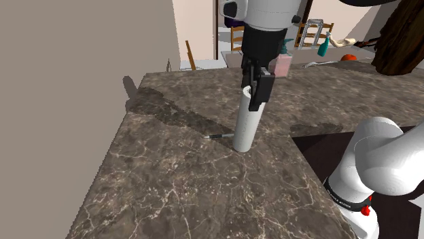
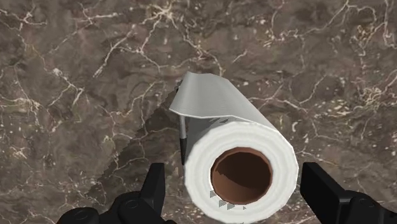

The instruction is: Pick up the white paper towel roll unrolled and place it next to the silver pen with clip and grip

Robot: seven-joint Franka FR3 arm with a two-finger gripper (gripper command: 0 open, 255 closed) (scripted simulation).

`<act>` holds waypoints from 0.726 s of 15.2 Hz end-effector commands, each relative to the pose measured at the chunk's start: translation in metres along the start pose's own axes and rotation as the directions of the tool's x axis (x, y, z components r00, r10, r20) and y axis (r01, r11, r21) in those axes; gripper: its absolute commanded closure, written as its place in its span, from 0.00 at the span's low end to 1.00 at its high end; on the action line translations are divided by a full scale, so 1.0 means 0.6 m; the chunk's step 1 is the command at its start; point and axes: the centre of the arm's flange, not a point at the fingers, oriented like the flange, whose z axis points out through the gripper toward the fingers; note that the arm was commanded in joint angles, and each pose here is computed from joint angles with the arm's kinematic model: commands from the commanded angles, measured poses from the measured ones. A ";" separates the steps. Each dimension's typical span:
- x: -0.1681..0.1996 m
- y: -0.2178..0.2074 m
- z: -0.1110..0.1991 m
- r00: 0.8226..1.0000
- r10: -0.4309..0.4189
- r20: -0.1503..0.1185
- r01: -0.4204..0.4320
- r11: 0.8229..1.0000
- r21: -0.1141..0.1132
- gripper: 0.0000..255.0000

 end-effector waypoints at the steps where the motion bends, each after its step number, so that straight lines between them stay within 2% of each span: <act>1: 0.000 0.000 0.000 1.000 0.000 0.000 0.000 1.000 0.000 0.00; 3: 0.000 0.000 0.000 1.000 0.000 0.000 0.000 1.000 0.000 0.00; 7: 0.000 0.000 -0.083 1.000 0.000 0.000 0.000 1.000 0.000 0.00; 11: 0.000 0.000 -0.083 1.000 0.000 0.000 0.000 1.000 0.000 0.00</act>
